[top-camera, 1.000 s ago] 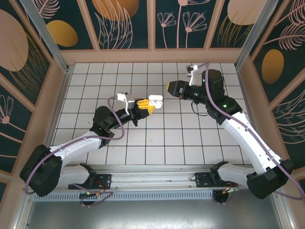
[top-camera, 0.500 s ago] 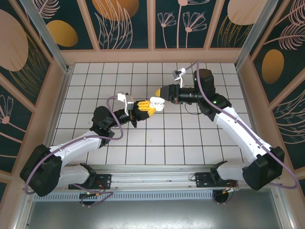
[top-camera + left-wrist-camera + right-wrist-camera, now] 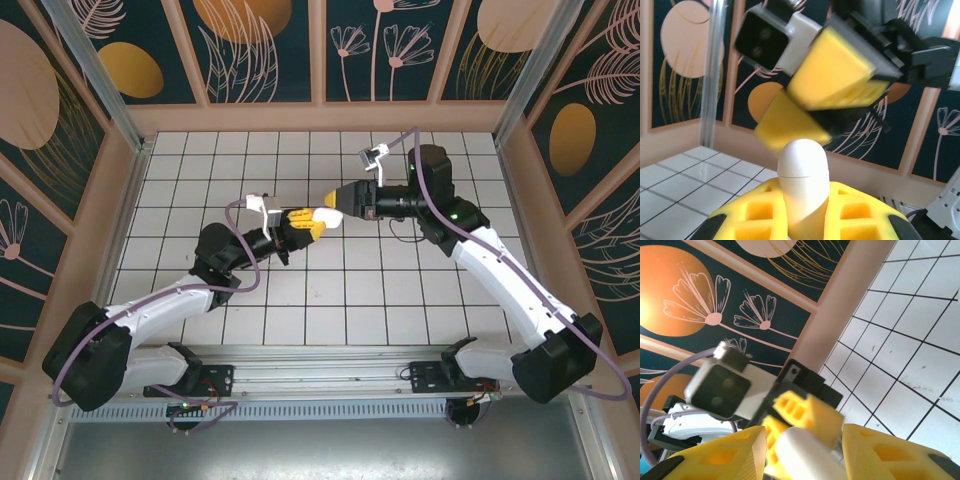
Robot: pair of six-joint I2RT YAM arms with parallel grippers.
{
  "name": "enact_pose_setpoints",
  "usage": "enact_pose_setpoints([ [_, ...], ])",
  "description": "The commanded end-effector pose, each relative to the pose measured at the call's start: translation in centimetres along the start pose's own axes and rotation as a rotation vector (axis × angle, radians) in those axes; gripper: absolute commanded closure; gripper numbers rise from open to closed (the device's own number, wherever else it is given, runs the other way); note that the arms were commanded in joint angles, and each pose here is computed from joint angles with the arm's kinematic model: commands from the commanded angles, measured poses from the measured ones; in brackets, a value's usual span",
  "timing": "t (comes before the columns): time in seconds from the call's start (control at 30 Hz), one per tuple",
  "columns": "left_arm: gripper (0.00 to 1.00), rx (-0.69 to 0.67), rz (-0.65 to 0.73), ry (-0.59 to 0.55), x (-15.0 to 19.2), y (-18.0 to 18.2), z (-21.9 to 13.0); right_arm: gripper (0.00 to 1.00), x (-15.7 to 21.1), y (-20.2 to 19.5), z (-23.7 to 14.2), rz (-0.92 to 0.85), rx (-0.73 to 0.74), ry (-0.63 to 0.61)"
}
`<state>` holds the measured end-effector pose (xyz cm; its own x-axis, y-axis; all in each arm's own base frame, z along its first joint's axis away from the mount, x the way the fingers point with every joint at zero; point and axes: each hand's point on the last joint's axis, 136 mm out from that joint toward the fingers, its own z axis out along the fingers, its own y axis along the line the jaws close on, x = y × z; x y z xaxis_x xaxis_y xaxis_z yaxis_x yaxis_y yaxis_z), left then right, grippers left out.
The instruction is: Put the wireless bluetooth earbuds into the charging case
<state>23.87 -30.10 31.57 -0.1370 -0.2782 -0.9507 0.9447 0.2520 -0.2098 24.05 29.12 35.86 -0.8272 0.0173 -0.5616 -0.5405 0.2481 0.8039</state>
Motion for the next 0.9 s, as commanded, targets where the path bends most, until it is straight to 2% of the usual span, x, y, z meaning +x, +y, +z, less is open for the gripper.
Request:
enact_pose_setpoints([
  [0.0, 1.0, -0.102, -0.055, -0.027, 0.5, 1.9, -0.9, 0.56, -0.1, 5.1, -2.2, -0.158, -0.08, -0.03],
  [0.2, 1.0, -0.148, -0.073, -0.044, 0.2, 2.4, -1.7, 0.55, -0.6, 4.9, -3.5, -0.207, -0.004, -0.086],
  [0.33, 1.0, -0.232, -0.088, -0.016, 0.3, 3.9, -2.2, 0.55, -1.0, 2.4, -3.8, -0.175, 0.105, -0.128],
  [0.5, 1.0, -0.354, -0.209, -0.006, 1.4, 7.2, -4.3, 0.54, -1.4, -3.2, -5.3, -0.093, 0.344, -0.201],
  [0.6, 1.0, -0.482, -0.317, 0.003, 3.1, 9.9, -6.5, 0.53, -1.1, -6.5, -6.4, -0.023, 0.444, -0.224],
  [0.73, 1.0, -0.689, -0.453, 0.068, 6.9, 13.3, -9.8, 0.52, 0.0, -10.4, -7.6, 0.06, 0.546, -0.238],
  [0.87, 1.0, -0.727, -0.576, 0.144, 10.7, 13.9, -11.1, 0.51, 1.4, -13.4, -8.0, 0.118, 0.6, -0.219],
])
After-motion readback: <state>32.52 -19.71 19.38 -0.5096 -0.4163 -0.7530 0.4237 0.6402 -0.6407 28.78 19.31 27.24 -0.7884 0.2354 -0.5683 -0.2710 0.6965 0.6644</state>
